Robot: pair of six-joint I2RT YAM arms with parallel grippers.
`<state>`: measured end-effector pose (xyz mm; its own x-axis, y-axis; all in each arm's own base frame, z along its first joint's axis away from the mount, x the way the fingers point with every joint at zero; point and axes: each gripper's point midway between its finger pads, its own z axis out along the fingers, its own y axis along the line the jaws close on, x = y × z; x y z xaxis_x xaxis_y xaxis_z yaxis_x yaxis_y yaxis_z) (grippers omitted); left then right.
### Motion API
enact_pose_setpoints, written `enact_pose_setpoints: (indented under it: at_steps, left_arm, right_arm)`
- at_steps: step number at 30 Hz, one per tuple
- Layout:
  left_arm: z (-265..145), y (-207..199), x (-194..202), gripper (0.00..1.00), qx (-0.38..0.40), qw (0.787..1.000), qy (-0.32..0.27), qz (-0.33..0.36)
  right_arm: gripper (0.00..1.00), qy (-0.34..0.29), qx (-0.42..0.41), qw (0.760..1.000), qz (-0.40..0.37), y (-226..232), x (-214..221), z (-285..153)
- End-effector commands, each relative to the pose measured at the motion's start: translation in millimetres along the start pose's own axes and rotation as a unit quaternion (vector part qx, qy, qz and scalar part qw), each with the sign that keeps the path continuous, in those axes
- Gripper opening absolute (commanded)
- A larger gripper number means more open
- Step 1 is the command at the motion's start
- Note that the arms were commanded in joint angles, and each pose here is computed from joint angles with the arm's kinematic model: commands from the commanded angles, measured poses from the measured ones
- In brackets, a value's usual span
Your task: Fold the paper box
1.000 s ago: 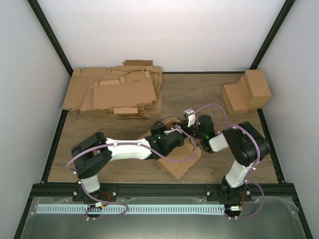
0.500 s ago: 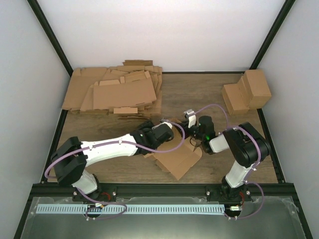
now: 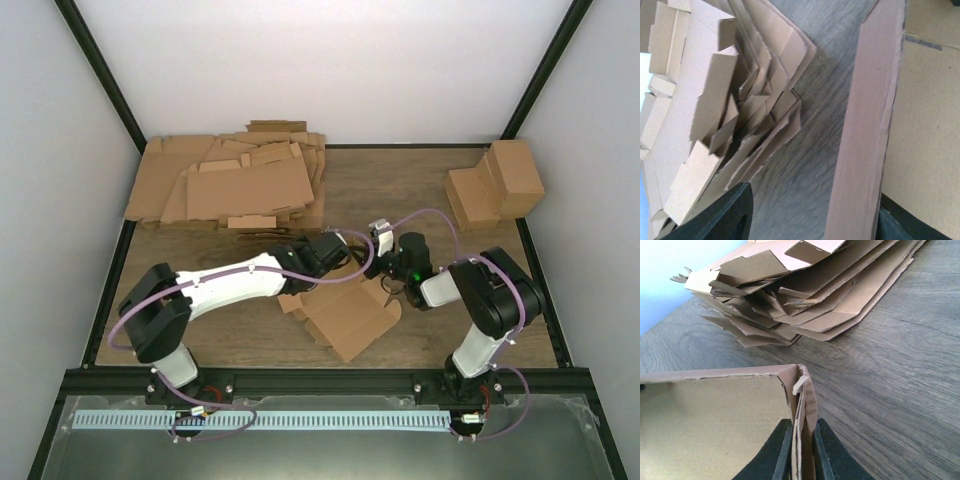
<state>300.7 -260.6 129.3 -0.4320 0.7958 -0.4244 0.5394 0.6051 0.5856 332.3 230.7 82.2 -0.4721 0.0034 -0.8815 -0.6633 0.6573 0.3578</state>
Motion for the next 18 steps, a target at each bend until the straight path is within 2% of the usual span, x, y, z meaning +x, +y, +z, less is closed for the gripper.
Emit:
enact_pose_setpoints:
  at_steps: [1,4,7,8,15,18]
  left_arm:
    - [8.0,-13.1,-1.3,0.52,-0.022,0.998,0.020,0.048]
    - [11.2,-18.1,-0.6,0.33,-0.042,0.996,0.027,0.068]
    - [8.7,-20.1,-2.6,0.09,-0.066,0.994,0.022,0.083]
    - [7.1,-19.4,-3.5,0.04,-0.079,0.993,0.019,0.090]
    - [-7.2,-13.4,-12.3,0.04,-0.166,0.977,-0.002,0.135]
    - [-11.6,-11.3,-15.2,0.04,-0.190,0.971,-0.006,0.144]
  right_arm:
    - [0.10,-0.011,-0.009,1.000,-0.025,9.8,-10.3,1.4]
    - [0.11,-0.008,-0.007,1.000,-0.026,9.2,-9.9,1.9]
    - [0.11,-0.007,-0.006,1.000,-0.027,9.5,-10.1,1.2]
    - [0.12,-0.008,-0.007,1.000,-0.027,10.1,-10.6,1.0]
    - [0.24,-0.022,-0.017,1.000,-0.012,20.0,-19.0,-9.4]
    - [0.41,-0.030,-0.011,0.999,-0.002,22.1,-21.5,-18.3]
